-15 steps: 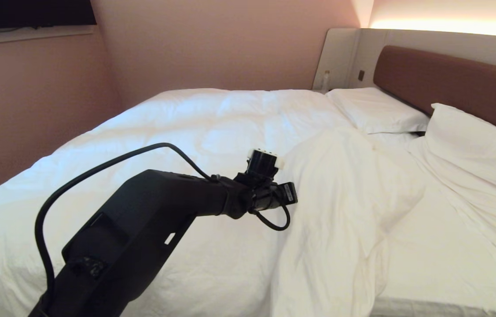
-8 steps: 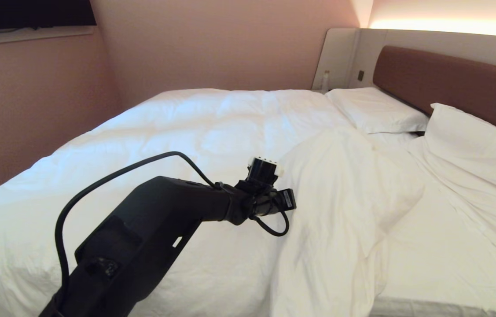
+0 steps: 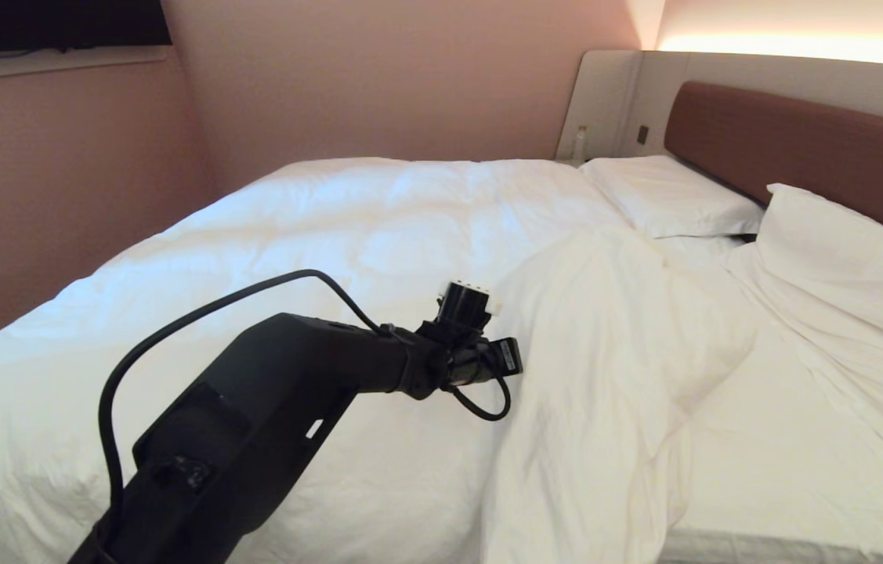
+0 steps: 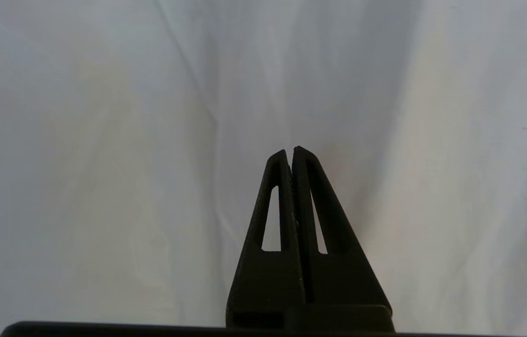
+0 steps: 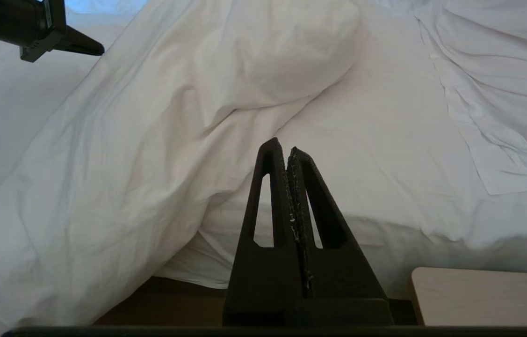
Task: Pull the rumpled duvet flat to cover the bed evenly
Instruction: Flatten the corners of the folded blanket
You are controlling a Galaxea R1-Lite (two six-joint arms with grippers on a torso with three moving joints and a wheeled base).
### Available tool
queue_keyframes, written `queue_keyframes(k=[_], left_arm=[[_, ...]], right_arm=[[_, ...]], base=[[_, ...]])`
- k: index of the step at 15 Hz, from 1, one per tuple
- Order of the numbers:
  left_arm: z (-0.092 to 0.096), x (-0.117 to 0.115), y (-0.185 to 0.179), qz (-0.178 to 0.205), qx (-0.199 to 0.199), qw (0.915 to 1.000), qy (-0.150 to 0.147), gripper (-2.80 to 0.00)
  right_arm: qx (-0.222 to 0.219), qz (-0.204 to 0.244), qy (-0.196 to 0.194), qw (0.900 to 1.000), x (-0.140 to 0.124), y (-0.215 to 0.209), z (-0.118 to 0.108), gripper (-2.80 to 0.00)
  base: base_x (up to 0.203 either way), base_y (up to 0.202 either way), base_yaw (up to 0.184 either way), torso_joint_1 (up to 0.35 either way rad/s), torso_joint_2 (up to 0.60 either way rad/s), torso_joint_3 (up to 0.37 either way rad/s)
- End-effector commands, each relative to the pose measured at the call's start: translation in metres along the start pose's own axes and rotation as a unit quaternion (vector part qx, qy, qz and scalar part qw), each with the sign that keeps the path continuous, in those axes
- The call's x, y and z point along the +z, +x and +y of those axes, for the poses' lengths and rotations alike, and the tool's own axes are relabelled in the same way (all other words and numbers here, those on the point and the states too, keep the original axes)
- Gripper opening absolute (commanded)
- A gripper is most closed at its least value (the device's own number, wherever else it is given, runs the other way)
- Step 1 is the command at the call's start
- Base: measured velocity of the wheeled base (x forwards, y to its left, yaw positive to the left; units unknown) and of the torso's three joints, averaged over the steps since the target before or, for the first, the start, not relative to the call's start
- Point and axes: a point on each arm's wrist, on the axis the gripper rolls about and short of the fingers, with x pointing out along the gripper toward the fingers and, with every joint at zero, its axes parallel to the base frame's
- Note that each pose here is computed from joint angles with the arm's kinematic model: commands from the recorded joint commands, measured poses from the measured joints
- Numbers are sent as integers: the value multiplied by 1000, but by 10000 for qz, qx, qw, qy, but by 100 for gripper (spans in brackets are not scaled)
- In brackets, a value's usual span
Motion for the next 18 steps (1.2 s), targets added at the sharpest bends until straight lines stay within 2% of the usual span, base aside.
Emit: queue_keyframes(k=[1,4,8,10,13,18], left_arm=[[1,0,0,16,12,10000,-19,-280],[5,-6,5,112,81,9999,-27,-280],[0,2,-2,-46,166,9999,10,-280],[2,1,-1,-146,355,9992,149,-280],[12,-4,8,-455,1007,9925,521,-280],[19,-3,12,-523,976,9917,650,-280]], right_arm=[[5,-8,-2,10000,0,0,0,-280],[5,-8,-2,10000,0,0,0,-280],[6,-1,-2,10000,0,0,0,-280],[5,-2,-2,10000,0,0,0,-280],[6,-1,-2,10000,0,0,0,-280],[6,-1,-2,10000,0,0,0,-280]], base=[[0,0,0,0,0,0],[0,0,0,0,0,0],[0,0,0,0,0,0],[0,0,0,0,0,0],[0,0,0,0,0,0],[0,0,0,0,0,0]])
